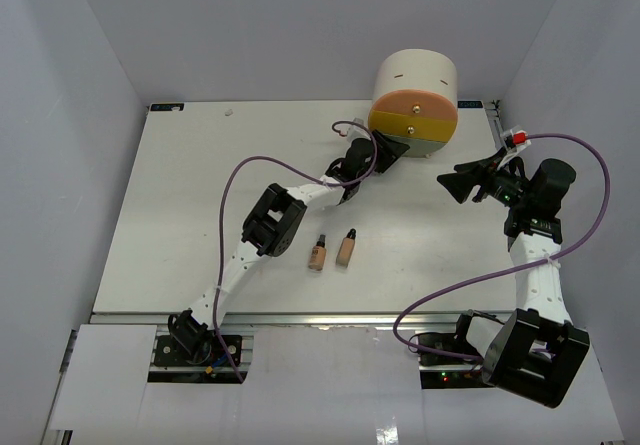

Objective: Organize the makeup

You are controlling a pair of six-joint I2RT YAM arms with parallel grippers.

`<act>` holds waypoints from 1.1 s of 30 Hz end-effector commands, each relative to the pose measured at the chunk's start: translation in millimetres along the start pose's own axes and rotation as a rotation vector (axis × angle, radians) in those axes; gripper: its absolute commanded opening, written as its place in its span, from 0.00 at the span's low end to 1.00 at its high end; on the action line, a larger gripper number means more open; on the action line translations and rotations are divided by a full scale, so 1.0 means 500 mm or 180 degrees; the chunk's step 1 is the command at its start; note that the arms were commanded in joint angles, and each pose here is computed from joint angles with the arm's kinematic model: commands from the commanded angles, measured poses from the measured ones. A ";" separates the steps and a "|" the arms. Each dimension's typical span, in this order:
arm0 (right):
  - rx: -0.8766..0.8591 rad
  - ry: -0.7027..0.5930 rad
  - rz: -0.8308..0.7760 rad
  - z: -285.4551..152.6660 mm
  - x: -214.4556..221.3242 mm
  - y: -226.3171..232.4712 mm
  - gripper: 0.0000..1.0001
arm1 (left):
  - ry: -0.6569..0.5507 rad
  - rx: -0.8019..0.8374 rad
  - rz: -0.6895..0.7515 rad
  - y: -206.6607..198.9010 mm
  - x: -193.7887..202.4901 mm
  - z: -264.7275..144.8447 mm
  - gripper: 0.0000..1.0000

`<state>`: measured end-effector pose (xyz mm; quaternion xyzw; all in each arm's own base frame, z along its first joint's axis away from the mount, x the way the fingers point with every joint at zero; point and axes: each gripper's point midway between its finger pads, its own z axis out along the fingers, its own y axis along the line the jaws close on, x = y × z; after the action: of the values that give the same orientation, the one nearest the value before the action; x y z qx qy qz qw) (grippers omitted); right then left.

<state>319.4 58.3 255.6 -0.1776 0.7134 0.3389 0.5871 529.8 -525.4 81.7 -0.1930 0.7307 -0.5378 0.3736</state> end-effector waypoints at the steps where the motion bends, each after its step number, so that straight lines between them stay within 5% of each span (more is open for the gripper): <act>1: 0.0004 -0.0040 -0.0103 0.000 -0.010 -0.004 0.75 | -0.0121 0.0138 -0.0051 -0.044 -0.026 0.013 0.57; 18: 0.0026 -0.0025 -0.0106 -0.001 -0.005 -0.007 0.75 | 0.0058 0.0425 0.0111 -0.090 -0.012 -0.058 0.21; 33: 0.0061 -0.0014 -0.0149 -0.004 0.005 -0.009 0.76 | 0.0377 0.0428 0.0189 -0.080 0.026 -0.214 0.29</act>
<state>320.2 56.9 248.5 -0.1782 0.7169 0.3333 0.5859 456.9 -478.5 85.3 -0.1482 0.7384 -0.5509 0.3597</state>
